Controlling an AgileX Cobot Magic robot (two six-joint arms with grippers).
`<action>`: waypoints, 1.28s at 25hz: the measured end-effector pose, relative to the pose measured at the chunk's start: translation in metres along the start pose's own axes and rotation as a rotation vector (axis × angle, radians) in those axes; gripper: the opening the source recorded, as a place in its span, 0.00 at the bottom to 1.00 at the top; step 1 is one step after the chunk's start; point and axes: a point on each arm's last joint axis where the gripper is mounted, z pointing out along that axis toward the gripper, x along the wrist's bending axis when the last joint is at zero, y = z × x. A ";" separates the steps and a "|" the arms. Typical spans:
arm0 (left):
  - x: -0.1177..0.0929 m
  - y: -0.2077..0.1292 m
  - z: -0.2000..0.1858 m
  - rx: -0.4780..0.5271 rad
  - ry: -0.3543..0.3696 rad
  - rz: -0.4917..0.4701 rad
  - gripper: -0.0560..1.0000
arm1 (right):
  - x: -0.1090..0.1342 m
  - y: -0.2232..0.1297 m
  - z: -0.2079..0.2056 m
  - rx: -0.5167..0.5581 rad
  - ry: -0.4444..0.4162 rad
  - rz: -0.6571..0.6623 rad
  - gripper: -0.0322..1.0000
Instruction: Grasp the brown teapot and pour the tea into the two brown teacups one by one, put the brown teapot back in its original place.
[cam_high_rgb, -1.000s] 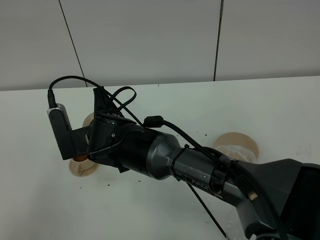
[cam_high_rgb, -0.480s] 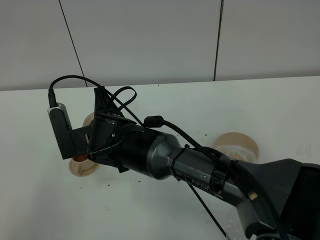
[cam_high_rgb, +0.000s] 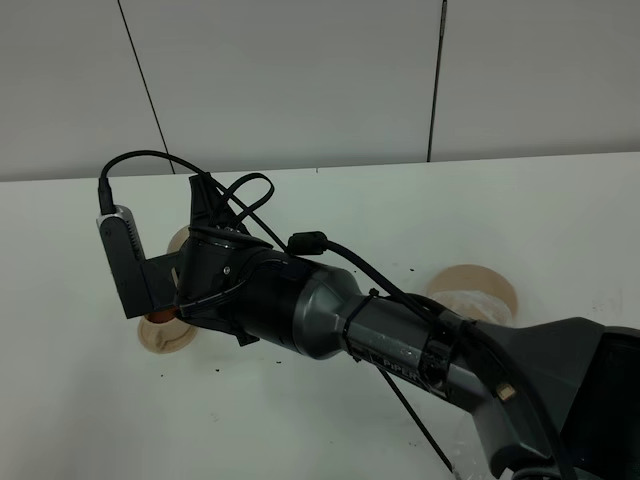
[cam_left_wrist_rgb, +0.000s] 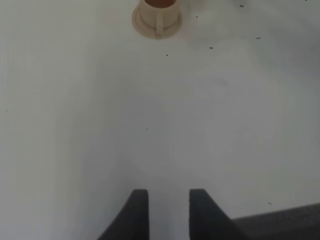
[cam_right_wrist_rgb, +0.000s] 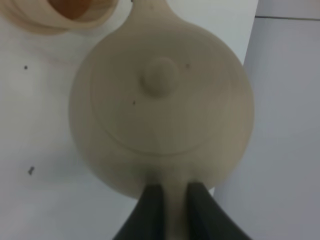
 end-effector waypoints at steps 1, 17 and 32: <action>0.000 0.000 0.000 0.000 0.000 0.000 0.31 | 0.000 0.000 0.000 0.001 0.000 0.000 0.13; 0.000 0.000 0.000 0.000 0.000 0.000 0.31 | 0.001 0.000 0.000 0.005 0.004 0.012 0.13; 0.000 0.000 0.000 0.000 0.000 0.000 0.31 | 0.000 0.000 -0.001 0.010 -0.005 0.017 0.13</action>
